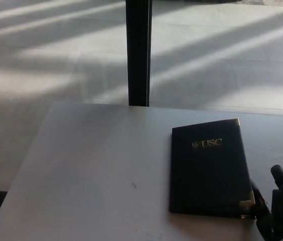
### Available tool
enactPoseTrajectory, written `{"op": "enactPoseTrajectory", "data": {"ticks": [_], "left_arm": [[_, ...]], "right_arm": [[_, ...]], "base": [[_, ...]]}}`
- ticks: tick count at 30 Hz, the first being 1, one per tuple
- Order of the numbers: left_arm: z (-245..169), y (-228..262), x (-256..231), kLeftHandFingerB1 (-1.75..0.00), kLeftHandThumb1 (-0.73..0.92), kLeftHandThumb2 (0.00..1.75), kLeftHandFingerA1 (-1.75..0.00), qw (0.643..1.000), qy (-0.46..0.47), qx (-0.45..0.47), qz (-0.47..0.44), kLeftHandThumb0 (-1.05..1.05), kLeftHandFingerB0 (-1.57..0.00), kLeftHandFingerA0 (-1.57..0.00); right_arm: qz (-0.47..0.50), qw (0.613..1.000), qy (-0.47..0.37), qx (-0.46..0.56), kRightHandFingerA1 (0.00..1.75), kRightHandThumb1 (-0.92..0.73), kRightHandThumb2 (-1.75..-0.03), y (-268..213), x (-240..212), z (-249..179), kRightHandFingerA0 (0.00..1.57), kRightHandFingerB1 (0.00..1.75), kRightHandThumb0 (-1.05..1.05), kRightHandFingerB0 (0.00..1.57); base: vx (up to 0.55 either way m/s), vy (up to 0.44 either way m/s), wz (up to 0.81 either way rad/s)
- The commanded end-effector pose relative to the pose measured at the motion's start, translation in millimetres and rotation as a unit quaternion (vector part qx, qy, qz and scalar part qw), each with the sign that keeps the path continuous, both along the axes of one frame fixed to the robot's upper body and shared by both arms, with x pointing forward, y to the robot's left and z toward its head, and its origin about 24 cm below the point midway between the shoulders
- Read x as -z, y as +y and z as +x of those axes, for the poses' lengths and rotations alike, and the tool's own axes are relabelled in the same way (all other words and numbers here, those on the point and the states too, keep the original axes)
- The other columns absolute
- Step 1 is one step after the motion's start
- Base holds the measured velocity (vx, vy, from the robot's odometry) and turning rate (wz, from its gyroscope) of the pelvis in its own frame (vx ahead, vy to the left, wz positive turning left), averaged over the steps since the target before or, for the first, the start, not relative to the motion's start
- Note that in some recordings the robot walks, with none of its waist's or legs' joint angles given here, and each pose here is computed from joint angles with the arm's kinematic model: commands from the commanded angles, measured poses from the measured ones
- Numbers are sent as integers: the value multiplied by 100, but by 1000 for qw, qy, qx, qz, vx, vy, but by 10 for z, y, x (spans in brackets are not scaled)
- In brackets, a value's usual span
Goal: There is a diary kept infront of the robot and the robot uses its right hand to grab its cover and puses it to the left to open it.
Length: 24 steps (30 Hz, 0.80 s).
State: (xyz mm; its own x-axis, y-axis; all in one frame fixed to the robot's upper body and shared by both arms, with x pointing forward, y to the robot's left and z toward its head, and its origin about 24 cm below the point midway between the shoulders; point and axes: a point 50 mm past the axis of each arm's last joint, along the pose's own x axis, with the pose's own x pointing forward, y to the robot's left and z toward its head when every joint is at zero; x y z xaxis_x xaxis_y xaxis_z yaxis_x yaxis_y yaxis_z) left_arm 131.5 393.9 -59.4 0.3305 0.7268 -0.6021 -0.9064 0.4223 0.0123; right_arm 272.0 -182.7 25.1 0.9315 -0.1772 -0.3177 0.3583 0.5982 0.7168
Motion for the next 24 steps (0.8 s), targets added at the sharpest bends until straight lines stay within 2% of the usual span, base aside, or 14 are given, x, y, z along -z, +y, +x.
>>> {"op": "enactPoseTrajectory", "data": {"ticks": [1, 4, 5, 6, 7, 8, 16, 17, 18, 19, 21, 22, 23, 24], "left_arm": [[-15, 32, -20, -67, 92, 99, -84, 1000, 7, -10, 5, -84, -26, -33], [-4, 35, -30, -65, 92, 104, -79, 1000, 0, -5, 3, -83, -24, -29], [-1, 37, -32, -60, 91, 135, -79, 1000, -2, -5, 5, -77, -14, -38], [14, 46, -37, -66, 92, 99, -83, 1000, 1, -8, 7, -84, -26, -32], [15, 46, -40, -61, 91, 135, -81, 1000, 2, -7, 8, -77, -17, -42], [20, 42, -46, -68, 92, 98, -86, 1000, 4, -9, 10, -84, -28, -34], [43, 41, -54, -66, 92, 97, -82, 1000, 8, -15, 15, -85, -31, -35], [46, 38, -53, -62, 91, 134, -81, 1000, 7, -14, 16, -77, -21, -44], [48, 33, -49, -65, 92, 100, -81, 1000, 4, -10, 14, -85, -26, -32], [43, 34, -45, -65, 92, 99, -83, 1000, 0, -8, 12, -84, -25, -32], [43, 35, -47, -66, 92, 100, -83, 1000, -3, -12, 9, -84, -25, -32], [49, 34, -52, -65, 92, 102, -81, 1000, -6, -14, 6, -84, -24, -30], [50, 33, -53, -64, 92, 102, -79, 1000, -9, -14, 5, -84, -23, -27], [50, 33, -54, -63, 92, 101, -80, 1000, -9, -14, 5, -84, -23, -30]], "right_arm": [[120, 993, -17, -1, 45, -92, -67, 551, -51, 60, 20, 39, -81, 15], [134, 991, -18, -7, 44, -91, -67, 636, -99, 92, 21, 39, -81, 15], [136, 991, -15, -9, 44, -91, -67, 662, -104, 100, 21, 39, -81, 15], [138, 990, -14, -12, 45, -91, -67, 683, -100, 101, 21, 39, -82, 15], [141, 990, -12, -15, 46, -90, -67, 701, -88, 94, 20, 40, -81, 15], [145, 989, -9, -20, 46, -91, -67, 734, -66, 79, 20, 40, -80, 15], [166, 986, 16, -29, 46, -91, -67, 838, -5, 51, 21, 40, -83, 15], [170, 985, 15, -30, 46, -92, -68, 838, -1, 52, 18, 39, -83, 12], [182, 983, 16, -29, 52, -75, -103, 836, 29, 48, 13, 48, -84, 10], [194, 980, 25, -25, 52, -75, -103, 837, 72, 35, 14, 48, -84, 10], [206, 978, 38, -21, 47, -92, -70, 843, 106, 16, 18, 39, -83, 10], [209, 977, 43, -19, 53, -76, -103, 848, 121, 9, 15, 49, -83, 11], [213, 976, 51, -15, 49, -92, -70, 857, 136, 0, 22, 40, -83, 14], [218, 974, 57, -12, 50, -91, -70, 866, 150, -8, 23, 42, -84, 17]], "base": [[0, 0, 0], [0, 0, 0], [0, 0, 0], [0, 0, 0], [0, 0, 0], [0, 0, 0], [0, 0, 0], [0, 0, 0], [0, 0, 0], [0, 0, 0], [0, 0, 0], [0, 0, 0], [0, 0, 0], [0, 0, 0]]}}
